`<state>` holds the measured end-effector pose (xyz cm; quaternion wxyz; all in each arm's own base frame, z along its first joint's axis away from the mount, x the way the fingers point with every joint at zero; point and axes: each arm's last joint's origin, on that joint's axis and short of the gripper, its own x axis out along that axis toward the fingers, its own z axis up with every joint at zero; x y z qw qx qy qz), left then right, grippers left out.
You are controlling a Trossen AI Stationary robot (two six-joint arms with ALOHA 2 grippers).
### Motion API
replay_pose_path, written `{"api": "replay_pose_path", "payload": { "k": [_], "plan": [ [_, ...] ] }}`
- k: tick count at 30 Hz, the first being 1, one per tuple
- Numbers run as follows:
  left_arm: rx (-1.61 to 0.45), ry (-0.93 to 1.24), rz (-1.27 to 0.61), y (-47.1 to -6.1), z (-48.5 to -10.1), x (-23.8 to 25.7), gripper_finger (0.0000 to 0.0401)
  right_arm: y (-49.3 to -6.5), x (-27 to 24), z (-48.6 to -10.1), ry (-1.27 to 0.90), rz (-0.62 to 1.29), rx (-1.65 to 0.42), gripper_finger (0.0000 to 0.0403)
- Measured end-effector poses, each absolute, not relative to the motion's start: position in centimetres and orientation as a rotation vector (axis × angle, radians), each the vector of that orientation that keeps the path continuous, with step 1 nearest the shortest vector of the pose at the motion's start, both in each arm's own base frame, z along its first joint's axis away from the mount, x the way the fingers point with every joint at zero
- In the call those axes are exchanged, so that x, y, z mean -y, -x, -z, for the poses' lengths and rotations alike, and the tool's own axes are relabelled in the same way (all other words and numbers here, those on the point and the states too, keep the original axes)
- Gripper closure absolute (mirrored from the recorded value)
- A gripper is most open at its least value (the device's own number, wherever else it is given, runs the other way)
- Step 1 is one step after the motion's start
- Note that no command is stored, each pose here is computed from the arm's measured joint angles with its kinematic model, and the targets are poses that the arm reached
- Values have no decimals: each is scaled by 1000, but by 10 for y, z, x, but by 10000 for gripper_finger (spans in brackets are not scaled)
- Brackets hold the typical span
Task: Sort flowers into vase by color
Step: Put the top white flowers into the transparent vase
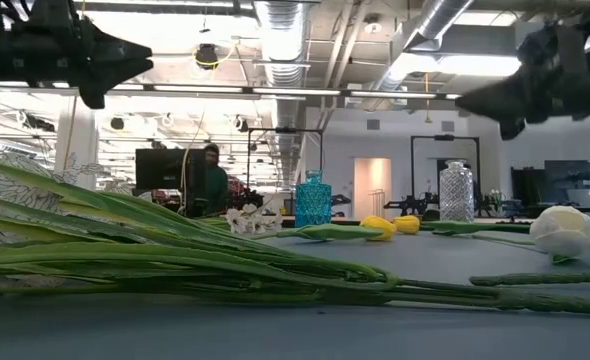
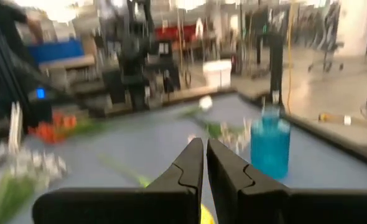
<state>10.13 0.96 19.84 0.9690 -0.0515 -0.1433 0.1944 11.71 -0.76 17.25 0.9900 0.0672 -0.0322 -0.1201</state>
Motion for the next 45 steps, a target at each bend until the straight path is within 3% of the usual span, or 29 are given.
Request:
{"api": "replay_pose_path", "payload": {
  "k": [8,18,26,30,34,36,40,45],
  "plan": [
    [127,73,-480,-130,-223,-14,289,-122,6,-197,-138,169,118,352],
    [-266,73,-517,-156,-253,-14,289,-155,-15,-227,-133,40,24,352],
    [-470,133,-544,-165,-229,-14,289,-202,-38,-250,-7,-31,-36,352],
    [-554,62,-558,-173,-219,-18,289,-225,-51,-251,85,-66,-88,352],
    [-647,36,-711,-177,-206,-41,289,-246,-57,-247,105,-72,-132,352],
    [-724,48,-697,-177,-198,-57,286,-254,-59,-243,96,-73,-163,352],
    [-832,127,-611,-176,-182,-85,268,-267,-63,-235,38,-67,-252,351],
    [-952,124,-643,-171,-165,-107,229,-273,-70,-225,-9,-73,-319,339]
  ]
}}
